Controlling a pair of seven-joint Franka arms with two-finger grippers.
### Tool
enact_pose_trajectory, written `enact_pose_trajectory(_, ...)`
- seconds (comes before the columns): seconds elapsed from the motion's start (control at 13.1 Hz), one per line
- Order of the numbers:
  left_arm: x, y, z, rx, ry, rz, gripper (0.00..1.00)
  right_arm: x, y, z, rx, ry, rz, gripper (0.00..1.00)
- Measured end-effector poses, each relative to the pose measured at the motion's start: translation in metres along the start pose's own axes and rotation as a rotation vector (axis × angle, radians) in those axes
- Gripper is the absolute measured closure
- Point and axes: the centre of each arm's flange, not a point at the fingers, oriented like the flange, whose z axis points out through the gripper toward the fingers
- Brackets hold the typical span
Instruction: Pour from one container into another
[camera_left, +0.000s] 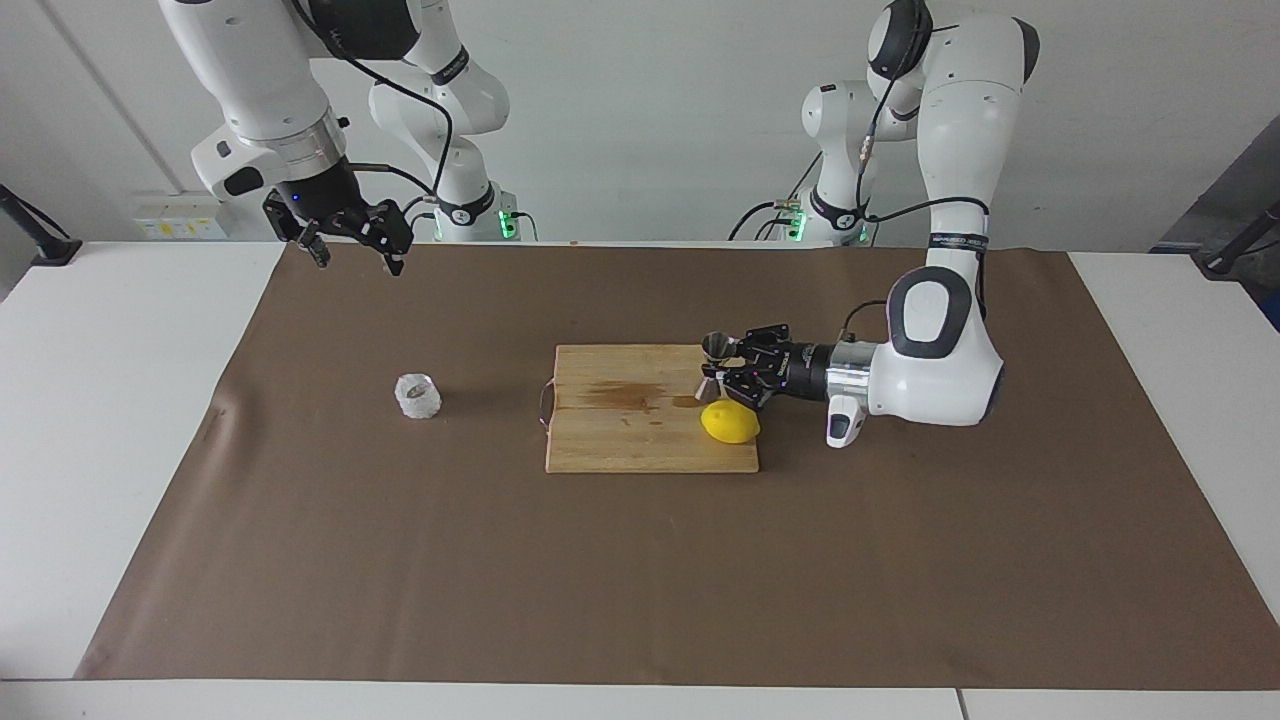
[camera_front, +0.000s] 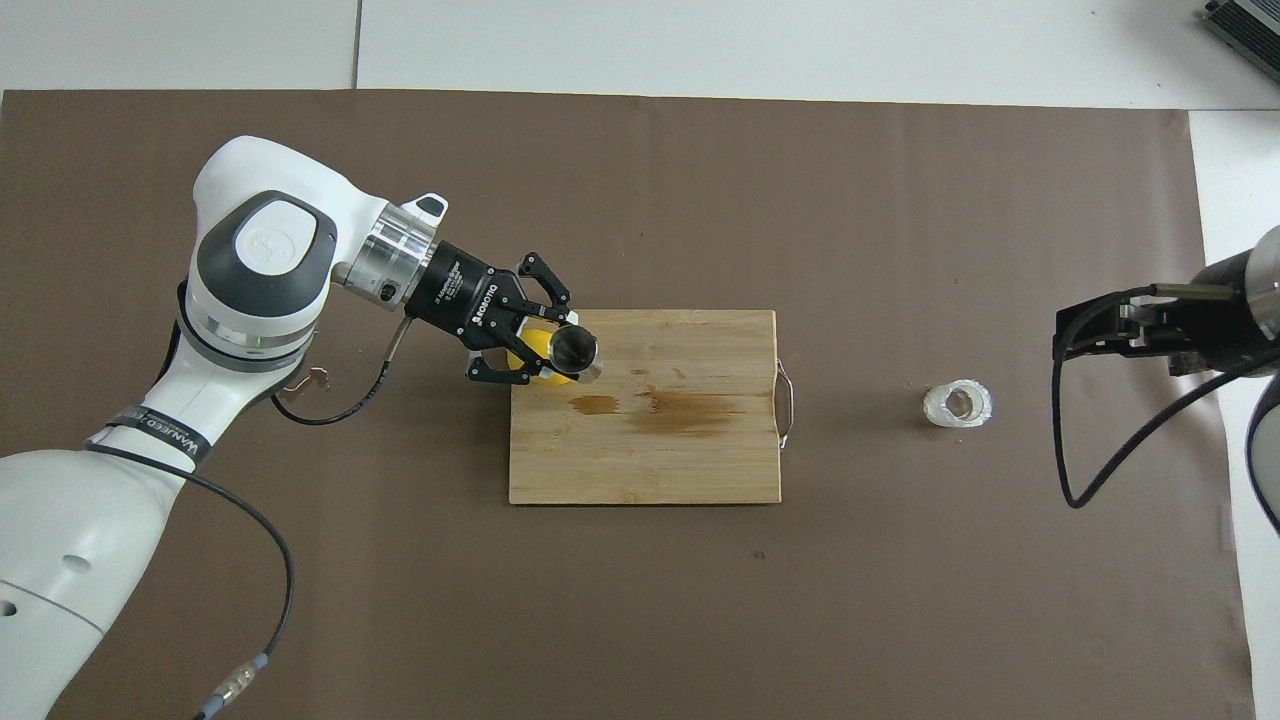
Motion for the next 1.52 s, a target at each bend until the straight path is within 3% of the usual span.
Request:
enact_pose_trajectory(0.69, 0.011, 0.022, 0.109, -0.026, -0.013, -0.033, 0.61, 0.0, 0.002, 0.001, 0.0, -0.002, 0.004, 0.0)
enact_pose_trajectory(1.3, 0.019, 0.022, 0.123, -0.023, -0.006, -0.047, 0.62, 0.001, 0.006, 0.002, 0.0, -0.005, 0.012, 0.0)
enact_pose_trajectory(1.45, 0.019, 0.022, 0.123, -0.023, -0.006, -0.047, 0.58, 0.001, 0.006, 0.002, 0.0, -0.005, 0.012, 0.0)
enact_pose_trajectory(1.52, 0.019, 0.022, 0.124, -0.023, -0.006, -0.047, 0.51, 0.001, 0.006, 0.002, 0.0, -0.005, 0.012, 0.0)
